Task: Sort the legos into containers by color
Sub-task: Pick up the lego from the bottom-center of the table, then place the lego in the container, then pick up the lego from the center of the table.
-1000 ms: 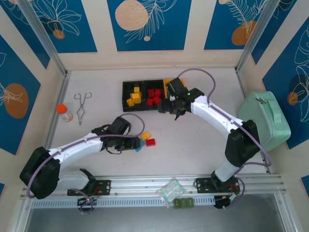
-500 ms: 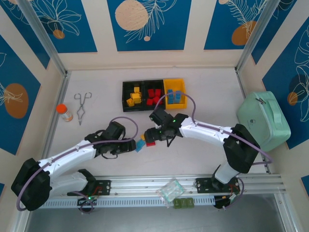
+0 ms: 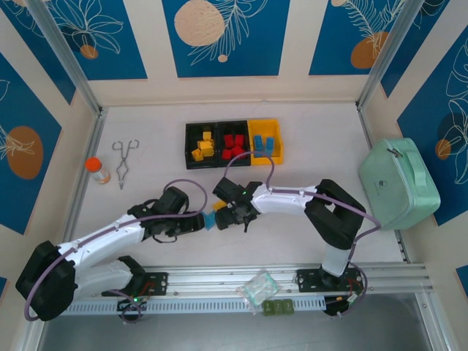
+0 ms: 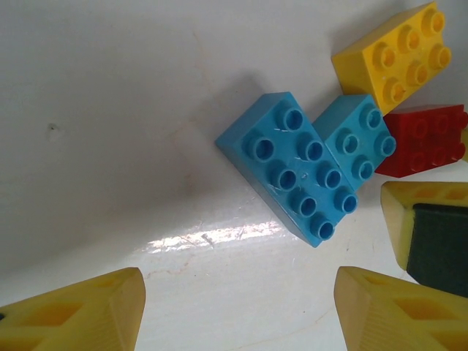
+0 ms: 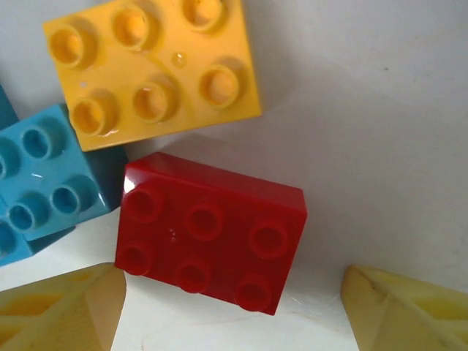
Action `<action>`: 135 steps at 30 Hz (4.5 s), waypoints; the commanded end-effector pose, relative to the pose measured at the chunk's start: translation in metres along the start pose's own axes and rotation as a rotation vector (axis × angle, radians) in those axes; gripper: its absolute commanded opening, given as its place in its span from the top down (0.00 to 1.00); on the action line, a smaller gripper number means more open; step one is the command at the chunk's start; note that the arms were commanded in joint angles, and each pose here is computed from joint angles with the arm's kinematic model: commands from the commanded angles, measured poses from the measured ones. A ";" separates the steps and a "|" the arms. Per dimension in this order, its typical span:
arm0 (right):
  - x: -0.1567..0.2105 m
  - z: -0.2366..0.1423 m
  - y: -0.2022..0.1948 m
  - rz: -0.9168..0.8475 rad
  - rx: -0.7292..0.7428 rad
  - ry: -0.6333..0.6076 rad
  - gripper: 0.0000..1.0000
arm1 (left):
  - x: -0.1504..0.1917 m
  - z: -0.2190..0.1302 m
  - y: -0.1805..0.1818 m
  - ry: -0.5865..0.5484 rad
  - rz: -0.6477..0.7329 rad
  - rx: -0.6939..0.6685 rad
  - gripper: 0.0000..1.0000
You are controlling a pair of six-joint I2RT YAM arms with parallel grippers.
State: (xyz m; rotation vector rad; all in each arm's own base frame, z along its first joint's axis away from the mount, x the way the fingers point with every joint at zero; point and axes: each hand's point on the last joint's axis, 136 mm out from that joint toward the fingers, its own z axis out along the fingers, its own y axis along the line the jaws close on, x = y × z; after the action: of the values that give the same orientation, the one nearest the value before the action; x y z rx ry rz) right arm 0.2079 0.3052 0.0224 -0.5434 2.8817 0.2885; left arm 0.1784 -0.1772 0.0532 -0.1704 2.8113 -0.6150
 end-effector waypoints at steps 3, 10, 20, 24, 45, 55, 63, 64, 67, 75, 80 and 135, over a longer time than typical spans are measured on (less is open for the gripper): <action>-0.010 0.009 0.006 0.025 0.012 -0.014 0.22 | 0.004 0.005 0.004 0.002 -0.020 -0.009 0.31; -0.016 0.016 0.003 0.040 0.041 -0.005 0.29 | 0.006 0.007 0.007 0.007 -0.025 -0.012 0.31; -0.013 0.009 -0.020 0.071 0.086 -0.020 0.48 | 0.007 0.013 0.006 0.016 -0.032 -0.006 0.31; -0.016 0.003 -0.026 0.073 0.096 -0.035 0.53 | 0.006 0.016 0.002 0.025 -0.029 0.000 0.31; -0.126 -0.092 -0.065 0.175 0.023 -0.224 0.53 | -0.020 0.004 -0.025 -0.037 0.001 0.050 0.32; -0.208 -0.089 -0.090 0.263 0.002 -0.233 0.53 | -0.021 -0.001 -0.028 -0.045 0.007 0.056 0.32; -0.248 -0.063 -0.099 0.286 0.009 -0.209 0.53 | -0.024 -0.007 -0.028 -0.072 0.005 0.067 0.32; -0.251 -0.058 -0.100 0.288 0.013 -0.199 0.53 | -0.023 -0.007 -0.028 -0.068 0.006 0.067 0.32; -0.259 -0.045 -0.102 0.292 0.022 -0.178 0.53 | -0.022 -0.006 -0.027 -0.061 0.003 0.064 0.32; -0.278 -0.025 -0.108 0.315 0.020 -0.171 0.51 | -0.017 -0.006 -0.021 -0.061 -0.008 0.057 0.32; -0.283 -0.029 -0.106 0.320 0.016 -0.187 0.41 | -0.016 -0.007 -0.018 -0.064 -0.013 0.052 0.31; 0.047 -0.118 -0.124 0.591 -0.306 -0.226 0.35 | -0.064 0.078 -0.078 0.280 0.627 -0.219 0.35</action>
State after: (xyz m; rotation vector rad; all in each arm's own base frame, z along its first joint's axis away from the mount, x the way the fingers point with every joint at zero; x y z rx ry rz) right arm 0.1968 0.1458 0.1062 0.2774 2.7115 0.7670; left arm 0.2679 -0.2742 0.0384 0.7132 2.9221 -0.2979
